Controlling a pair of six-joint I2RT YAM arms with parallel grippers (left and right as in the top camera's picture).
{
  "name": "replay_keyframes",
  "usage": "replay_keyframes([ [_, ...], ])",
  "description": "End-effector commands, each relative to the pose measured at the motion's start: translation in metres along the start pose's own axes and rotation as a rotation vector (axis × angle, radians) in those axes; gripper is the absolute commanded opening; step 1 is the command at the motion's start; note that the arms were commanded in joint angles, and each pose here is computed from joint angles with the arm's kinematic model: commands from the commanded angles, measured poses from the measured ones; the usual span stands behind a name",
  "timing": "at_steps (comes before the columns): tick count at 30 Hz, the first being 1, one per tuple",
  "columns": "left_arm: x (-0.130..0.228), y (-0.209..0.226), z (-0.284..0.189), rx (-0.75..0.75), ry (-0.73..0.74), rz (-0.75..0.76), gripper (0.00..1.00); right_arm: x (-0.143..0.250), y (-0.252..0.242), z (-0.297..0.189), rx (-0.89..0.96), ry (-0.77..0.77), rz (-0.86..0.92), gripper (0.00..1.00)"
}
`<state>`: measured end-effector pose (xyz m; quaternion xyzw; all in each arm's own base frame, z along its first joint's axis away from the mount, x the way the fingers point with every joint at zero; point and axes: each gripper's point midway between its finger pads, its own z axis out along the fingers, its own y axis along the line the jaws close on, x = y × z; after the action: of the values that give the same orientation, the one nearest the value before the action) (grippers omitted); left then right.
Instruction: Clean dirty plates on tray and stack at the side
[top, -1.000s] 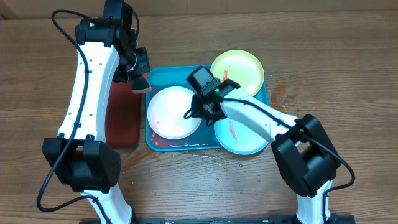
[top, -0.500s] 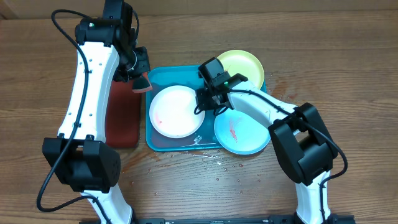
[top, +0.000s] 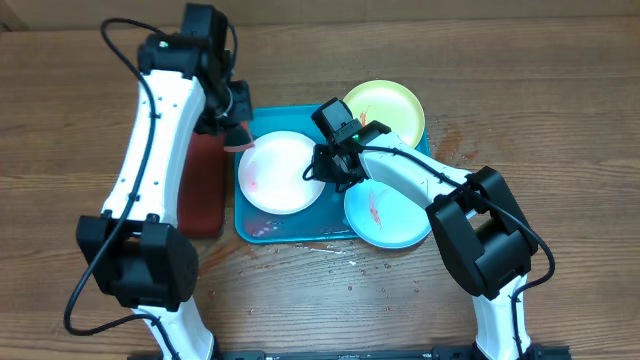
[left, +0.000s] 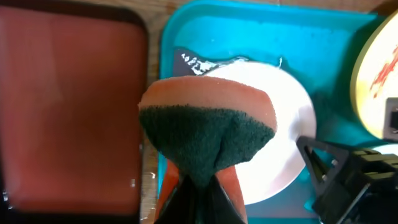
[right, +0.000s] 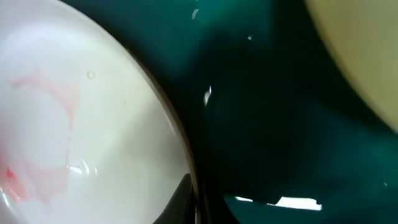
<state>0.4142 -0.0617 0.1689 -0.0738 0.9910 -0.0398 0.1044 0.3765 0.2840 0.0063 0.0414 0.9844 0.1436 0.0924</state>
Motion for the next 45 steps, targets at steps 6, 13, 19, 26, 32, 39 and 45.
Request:
replay_keyframes([
  [6, 0.023, -0.020, 0.071, 0.016, 0.030, 0.054, 0.04, 0.002, -0.028, 0.009, 0.109, -0.006, 0.096, 0.04],
  [13, 0.042, -0.010, 0.112, -0.017, 0.040, 0.063, 0.04, 0.002, -0.028, 0.009, 0.109, -0.006, 0.089, 0.04],
  [19, 0.055, 0.001, 0.134, -0.050, 0.039, 0.068, 0.04, 0.002, -0.028, 0.009, 0.109, -0.006, 0.089, 0.04],
  [26, 0.052, 0.000, 0.148, -0.037, -0.007, 0.160, 0.04, 0.002, -0.028, 0.009, 0.109, -0.006, 0.086, 0.03],
  [32, 0.020, -0.008, 0.145, -0.020, -0.137, 0.236, 0.04, 0.002, -0.028, 0.009, 0.109, -0.006, 0.086, 0.04],
  [39, -0.006, -0.007, 0.140, -0.060, -0.251, 0.237, 0.04, 0.002, -0.028, 0.009, 0.109, -0.006, 0.085, 0.04],
  [45, 0.015, -0.018, 0.144, 0.027, -0.161, 0.248, 0.04, 0.002, -0.028, 0.009, 0.109, -0.006, 0.085, 0.04],
])
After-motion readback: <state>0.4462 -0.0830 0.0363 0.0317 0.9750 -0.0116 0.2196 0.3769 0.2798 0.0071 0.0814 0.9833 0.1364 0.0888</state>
